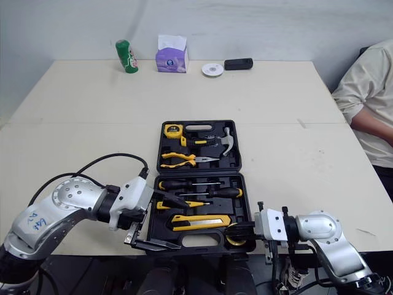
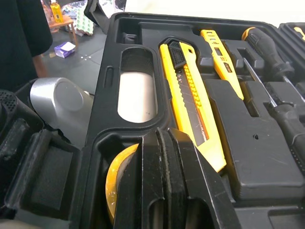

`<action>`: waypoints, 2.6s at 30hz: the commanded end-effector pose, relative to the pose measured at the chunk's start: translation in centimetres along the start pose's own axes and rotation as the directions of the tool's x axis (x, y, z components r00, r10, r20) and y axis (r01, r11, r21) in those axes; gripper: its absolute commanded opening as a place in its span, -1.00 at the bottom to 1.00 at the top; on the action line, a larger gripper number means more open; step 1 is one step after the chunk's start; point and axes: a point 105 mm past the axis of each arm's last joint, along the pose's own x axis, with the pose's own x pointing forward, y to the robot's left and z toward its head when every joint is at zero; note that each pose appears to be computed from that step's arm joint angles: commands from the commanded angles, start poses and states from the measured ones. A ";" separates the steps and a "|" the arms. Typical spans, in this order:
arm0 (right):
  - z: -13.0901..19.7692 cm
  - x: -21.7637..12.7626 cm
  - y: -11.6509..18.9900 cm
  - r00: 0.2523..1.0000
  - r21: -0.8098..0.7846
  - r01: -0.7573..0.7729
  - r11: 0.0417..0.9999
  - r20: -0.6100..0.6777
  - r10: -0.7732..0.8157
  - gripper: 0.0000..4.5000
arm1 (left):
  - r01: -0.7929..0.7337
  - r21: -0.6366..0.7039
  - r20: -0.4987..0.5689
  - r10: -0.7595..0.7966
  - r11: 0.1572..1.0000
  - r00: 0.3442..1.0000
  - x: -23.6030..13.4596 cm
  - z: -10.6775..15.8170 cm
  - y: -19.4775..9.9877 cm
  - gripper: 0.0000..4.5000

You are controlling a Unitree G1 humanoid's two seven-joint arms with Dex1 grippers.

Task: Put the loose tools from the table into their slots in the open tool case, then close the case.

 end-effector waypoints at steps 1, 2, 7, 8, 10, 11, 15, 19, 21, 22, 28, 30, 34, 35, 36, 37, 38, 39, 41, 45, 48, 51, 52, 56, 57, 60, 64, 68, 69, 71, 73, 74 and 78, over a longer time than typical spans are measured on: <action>-1.9 -0.5 0.9 0.998 0.058 0.003 0.998 -0.067 0.001 -0.98 | -0.003 0.058 0.005 0.002 0.998 1.000 -0.4 0.9 -0.1 1.00; -2.1 -0.4 1.0 0.998 0.063 0.004 0.998 -0.067 0.000 -0.98 | -0.003 0.057 0.005 0.003 0.998 1.000 -0.5 0.8 0.0 1.00; -3.4 0.0 1.6 0.998 0.112 0.041 0.993 -0.054 -0.035 -0.98 | -0.004 0.057 0.003 0.004 0.998 1.000 -0.5 0.8 0.2 1.00; -3.8 0.0 1.8 0.998 0.119 0.044 0.992 -0.056 -0.037 -0.98 | -0.005 0.057 0.001 0.005 0.998 1.000 -0.6 0.8 0.2 1.00; -4.6 -0.2 2.3 0.997 0.154 0.050 0.987 -0.065 -0.041 -0.98 | -0.008 0.059 -0.004 0.008 0.998 1.000 -0.7 0.8 0.3 1.00; -4.8 -0.4 2.4 0.997 0.179 0.058 0.982 -0.064 -0.048 -0.98 | -0.009 0.060 -0.006 0.009 0.998 1.000 -0.8 0.7 0.3 1.00; -5.0 -0.8 2.3 0.997 0.252 0.072 0.965 -0.053 -0.061 -0.98 | -0.011 0.066 -0.008 0.012 0.998 1.000 -0.8 0.8 0.6 1.00; -4.6 -1.4 1.9 0.998 0.316 0.067 0.946 -0.037 -0.058 -0.98 | -0.016 0.075 -0.002 0.016 0.997 1.000 -0.7 0.9 0.9 1.00; -4.2 -1.5 1.7 0.998 0.330 0.056 0.942 -0.024 -0.051 -0.98 | -0.019 0.076 0.001 0.019 0.997 1.000 -0.6 0.9 1.1 1.00; -3.7 -1.5 1.6 0.999 0.331 0.048 0.942 -0.015 -0.046 -0.98 | -0.022 0.076 0.003 0.021 0.997 1.000 -0.5 0.9 1.2 1.00; 0.1 -1.4 -0.6 0.997 0.296 0.053 0.954 0.039 -0.068 -0.98 | -0.076 0.055 -0.003 0.077 0.996 0.997 -1.0 0.2 1.9 1.00; 1.8 -1.9 -1.8 0.994 0.289 0.068 0.955 0.065 -0.091 -0.98 | -0.124 0.040 0.001 0.124 0.992 0.992 -1.5 0.0 2.4 1.00; 3.6 -3.7 -4.8 0.981 0.267 0.169 0.949 0.053 -0.189 -0.98 | -0.258 0.008 -0.007 0.258 0.966 0.966 -3.5 -0.8 3.7 1.00; 3.7 -4.2 -5.5 0.975 0.260 0.200 0.945 0.040 -0.217 -0.98 | -0.290 0.003 -0.015 0.290 0.957 0.957 -4.0 -1.1 4.1 1.00; 3.0 -5.2 -7.0 0.960 0.199 0.279 0.939 -0.033 -0.278 -0.98 | -0.353 -0.009 -0.025 0.353 0.936 0.935 -5.3 -1.7 4.9 1.00; 2.3 -6.2 -8.3 0.938 0.151 0.344 0.927 -0.098 -0.332 -0.98 | -0.406 -0.024 -0.027 0.406 0.913 0.914 -6.6 -2.1 5.5 1.00; 1.7 -7.0 -9.4 0.914 0.122 0.396 0.910 -0.141 -0.379 -0.98 | -0.442 -0.034 -0.029 0.441 0.897 0.897 -7.6 -2.5 5.9 1.00; 1.4 -7.8 -10.5 0.891 0.108 0.442 0.891 -0.168 -0.422 -0.99 | -0.479 -0.044 -0.035 0.477 0.877 0.878 -8.6 -3.0 6.2 0.88; 1.0 -8.5 -11.6 0.865 0.101 0.486 0.868 -0.200 -0.461 -1.00 | -0.514 -0.058 -0.045 0.512 0.856 0.858 -9.6 -3.7 6.4 0.68; -0.7 -8.3 -12.3 0.848 0.058 0.476 0.878 -0.296 -0.440 -1.00 | -0.579 -0.061 -0.117 0.570 0.813 0.813 -11.4 -6.4 6.9 -0.11; -1.4 -7.2 -12.7 0.846 0.060 0.469 0.881 -0.318 -0.428 -1.00 | -0.596 -0.062 -0.129 0.586 0.800 0.800 -11.4 -7.4 7.4 -0.77; -1.5 -5.6 -12.8 0.862 0.077 0.441 0.894 -0.314 -0.398 -1.00 | -0.598 -0.072 -0.108 0.590 0.798 0.800 -10.6 -8.0 8.2 -0.98; -1.5 -5.1 -12.8 0.868 0.092 0.434 0.896 -0.310 -0.388 -1.00 | -0.591 -0.079 -0.104 0.583 0.803 0.806 -10.1 -8.1 8.3 -0.98; -0.8 -3.3 -12.7 0.896 0.130 0.394 0.910 -0.274 -0.349 -1.00 | -0.560 -0.082 -0.090 0.554 0.824 0.828 -8.0 -8.1 9.0 -0.98; -0.6 -2.8 -12.7 0.902 0.132 0.387 0.913 -0.261 -0.345 -1.00 | -0.566 -0.086 -0.088 0.560 0.820 0.824 -7.6 -8.1 9.3 -0.98; 0.0 -1.8 -13.4 0.902 0.128 0.398 0.908 -0.237 -0.362 -1.00 | -0.585 -0.095 -0.075 0.580 0.806 0.811 -6.8 -8.3 10.3 -0.98; 0.2 -1.0 -14.2 0.895 0.114 0.415 0.902 -0.229 -0.383 -1.00 | -0.584 -0.110 -0.043 0.583 0.805 0.811 -5.9 -8.2 11.1 -0.98; 0.4 -0.6 -15.1 0.885 0.095 0.435 0.895 -0.227 -0.406 -1.00 | -0.585 -0.096 -0.043 0.584 0.805 0.810 -5.4 -8.1 12.0 -0.98; 0.4 -0.5 -15.5 0.880 0.085 0.444 0.892 -0.230 -0.416 -1.00 | -0.595 -0.089 -0.050 0.593 0.799 0.803 -5.3 -8.2 12.5 -0.98; 0.3 -0.4 -16.0 0.872 0.075 0.455 0.887 -0.238 -0.427 -1.00 | -0.616 -0.080 -0.059 0.613 0.783 0.788 -5.3 -8.2 13.4 -0.98; 0.2 -0.3 -16.1 0.872 0.081 0.456 0.886 -0.241 -0.427 -1.00 | -0.629 -0.075 -0.063 0.626 0.774 0.777 -5.3 -8.3 14.0 -0.98; 0.2 -0.3 -16.1 0.873 0.085 0.455 0.886 -0.240 -0.425 -1.00 | -0.634 -0.076 -0.064 0.630 0.770 0.774 -5.3 -8.3 14.2 -0.98; 0.2 -0.2 -16.1 0.871 0.086 0.460 0.884 -0.240 -0.430 -1.00 | -0.645 -0.078 -0.072 0.641 0.760 0.764 -5.5 -8.7 14.4 -0.98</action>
